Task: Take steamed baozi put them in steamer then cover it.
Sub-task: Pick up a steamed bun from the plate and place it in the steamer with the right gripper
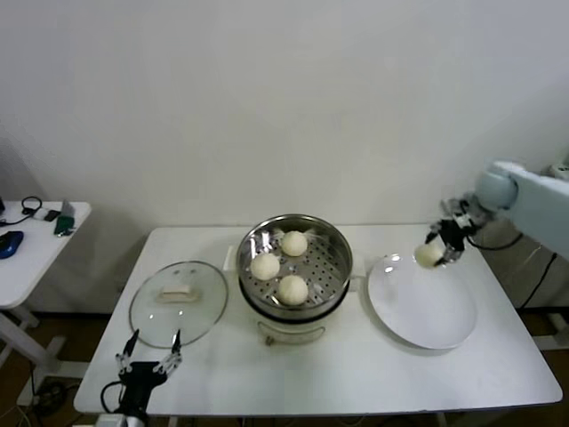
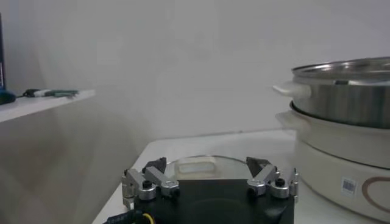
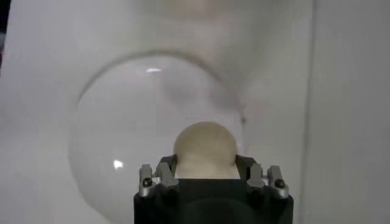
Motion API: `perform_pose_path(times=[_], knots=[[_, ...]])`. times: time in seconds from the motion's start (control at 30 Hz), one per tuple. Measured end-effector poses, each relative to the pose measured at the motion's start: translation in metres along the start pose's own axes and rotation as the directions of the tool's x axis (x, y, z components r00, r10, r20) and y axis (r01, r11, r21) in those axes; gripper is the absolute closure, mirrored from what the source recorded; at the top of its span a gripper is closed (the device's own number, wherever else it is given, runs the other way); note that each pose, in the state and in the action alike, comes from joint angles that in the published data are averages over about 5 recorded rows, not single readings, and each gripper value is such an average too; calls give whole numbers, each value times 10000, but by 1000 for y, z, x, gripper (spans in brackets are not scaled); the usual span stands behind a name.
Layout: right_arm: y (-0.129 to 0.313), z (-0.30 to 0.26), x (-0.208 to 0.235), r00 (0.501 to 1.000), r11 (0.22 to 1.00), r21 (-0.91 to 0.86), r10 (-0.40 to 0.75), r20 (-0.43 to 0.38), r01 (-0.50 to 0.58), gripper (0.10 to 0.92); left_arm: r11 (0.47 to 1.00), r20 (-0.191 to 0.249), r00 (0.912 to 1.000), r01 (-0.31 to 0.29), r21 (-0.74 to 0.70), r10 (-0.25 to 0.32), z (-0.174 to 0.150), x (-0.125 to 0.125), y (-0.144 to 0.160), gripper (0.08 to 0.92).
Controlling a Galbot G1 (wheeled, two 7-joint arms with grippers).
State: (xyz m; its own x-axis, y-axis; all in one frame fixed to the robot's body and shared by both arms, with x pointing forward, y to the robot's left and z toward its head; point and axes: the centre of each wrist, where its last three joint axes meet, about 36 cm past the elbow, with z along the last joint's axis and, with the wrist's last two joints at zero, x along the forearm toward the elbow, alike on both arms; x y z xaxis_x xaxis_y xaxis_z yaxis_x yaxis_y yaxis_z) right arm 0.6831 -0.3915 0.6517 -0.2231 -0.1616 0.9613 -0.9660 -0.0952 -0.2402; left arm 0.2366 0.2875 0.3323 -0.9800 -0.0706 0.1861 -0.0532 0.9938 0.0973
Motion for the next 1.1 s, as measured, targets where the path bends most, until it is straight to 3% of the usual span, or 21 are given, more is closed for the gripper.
perform_pose_path(times=[0.2, 0.37, 0.7, 1.1], knots=[[-22, -85, 64, 9938, 9969, 513, 538, 972, -589, 369, 10000, 72, 10000, -3, 69, 3, -2, -1, 1, 177], [-22, -152, 76, 9887, 9926, 1018, 509, 1412, -656, 369, 9999, 160, 9999, 45, 128, -47, -5, -3, 4, 177], [-11, -226, 29, 9925, 9828, 1832, 3, 1226, -229, 369, 9998, 238, 9996, 146, 138, -149, -8, -5, 10, 177], [6, -235, -40, 9978, 9751, 2193, -434, 495, 315, 369, 9998, 183, 9997, 144, 140, -147, -6, -4, 12, 177]])
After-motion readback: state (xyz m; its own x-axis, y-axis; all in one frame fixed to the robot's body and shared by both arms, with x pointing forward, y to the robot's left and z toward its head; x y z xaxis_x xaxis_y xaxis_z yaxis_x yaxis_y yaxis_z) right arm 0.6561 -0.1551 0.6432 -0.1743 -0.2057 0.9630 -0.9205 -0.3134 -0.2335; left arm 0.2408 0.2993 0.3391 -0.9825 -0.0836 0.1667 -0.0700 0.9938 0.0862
